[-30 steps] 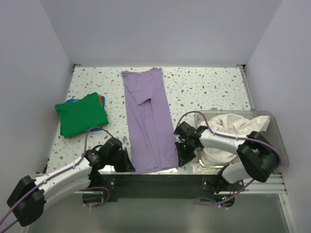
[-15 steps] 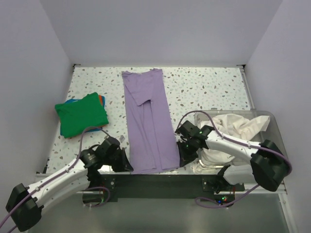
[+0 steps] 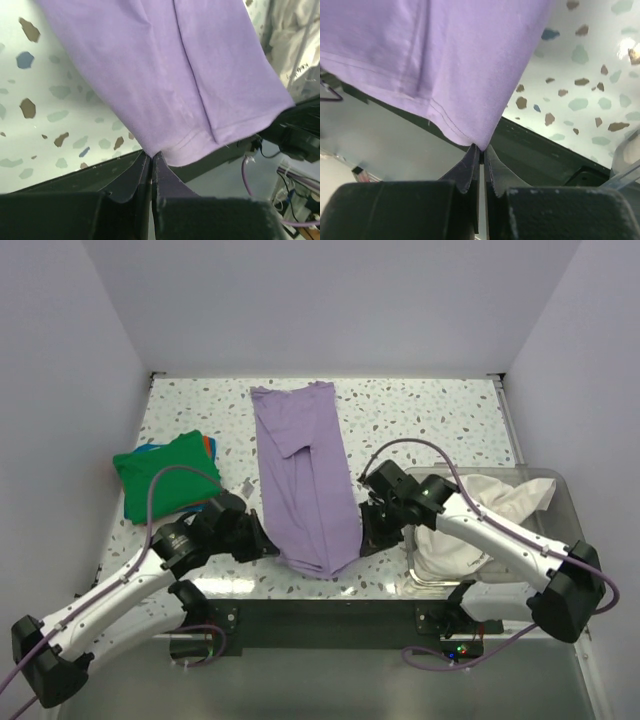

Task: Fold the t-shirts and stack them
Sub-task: Fold the tshirt

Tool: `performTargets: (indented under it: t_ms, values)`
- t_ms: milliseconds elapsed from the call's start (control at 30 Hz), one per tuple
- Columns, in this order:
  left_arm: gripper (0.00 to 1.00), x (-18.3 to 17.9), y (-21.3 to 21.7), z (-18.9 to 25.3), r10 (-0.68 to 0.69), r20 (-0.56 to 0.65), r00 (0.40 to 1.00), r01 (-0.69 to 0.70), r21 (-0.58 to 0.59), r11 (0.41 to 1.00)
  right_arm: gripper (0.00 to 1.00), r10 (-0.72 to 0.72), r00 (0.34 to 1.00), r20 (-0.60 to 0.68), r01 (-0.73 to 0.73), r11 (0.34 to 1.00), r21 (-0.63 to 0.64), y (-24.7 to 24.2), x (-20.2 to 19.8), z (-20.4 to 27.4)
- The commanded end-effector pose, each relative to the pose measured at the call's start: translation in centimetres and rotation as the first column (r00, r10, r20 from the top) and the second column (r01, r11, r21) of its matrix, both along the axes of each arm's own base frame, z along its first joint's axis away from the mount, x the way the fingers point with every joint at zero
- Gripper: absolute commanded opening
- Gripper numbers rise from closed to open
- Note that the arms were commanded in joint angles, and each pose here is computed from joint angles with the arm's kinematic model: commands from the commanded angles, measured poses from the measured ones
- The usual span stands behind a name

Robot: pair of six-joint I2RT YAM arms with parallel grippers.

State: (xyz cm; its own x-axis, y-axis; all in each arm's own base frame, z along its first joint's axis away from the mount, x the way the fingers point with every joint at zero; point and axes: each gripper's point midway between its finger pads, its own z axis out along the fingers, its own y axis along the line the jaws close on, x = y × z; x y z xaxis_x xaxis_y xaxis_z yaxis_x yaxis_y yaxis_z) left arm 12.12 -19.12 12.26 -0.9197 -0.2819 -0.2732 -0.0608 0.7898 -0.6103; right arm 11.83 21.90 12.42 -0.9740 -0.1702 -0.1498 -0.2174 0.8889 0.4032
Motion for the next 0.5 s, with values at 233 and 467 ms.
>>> performTargets:
  t_ms: [233, 467]
  values:
    - [0.0, 6.8, -0.3, 1.5, 0.039, 0.193, 0.98, -0.067, 0.139, 0.988, 0.0, -0.094, 0.988, 0.121, 0.1, 0.994, -0.048, 3.3, 6.3, 0.8]
    - [0.0, 10.3, -0.4, 1.8, 0.039, 0.257, 0.966, -0.084, 0.167, 0.982, 0.0, -0.095, 0.974, 0.207, 0.111, 0.992, -0.067, 5.9, 10.9, 1.7]
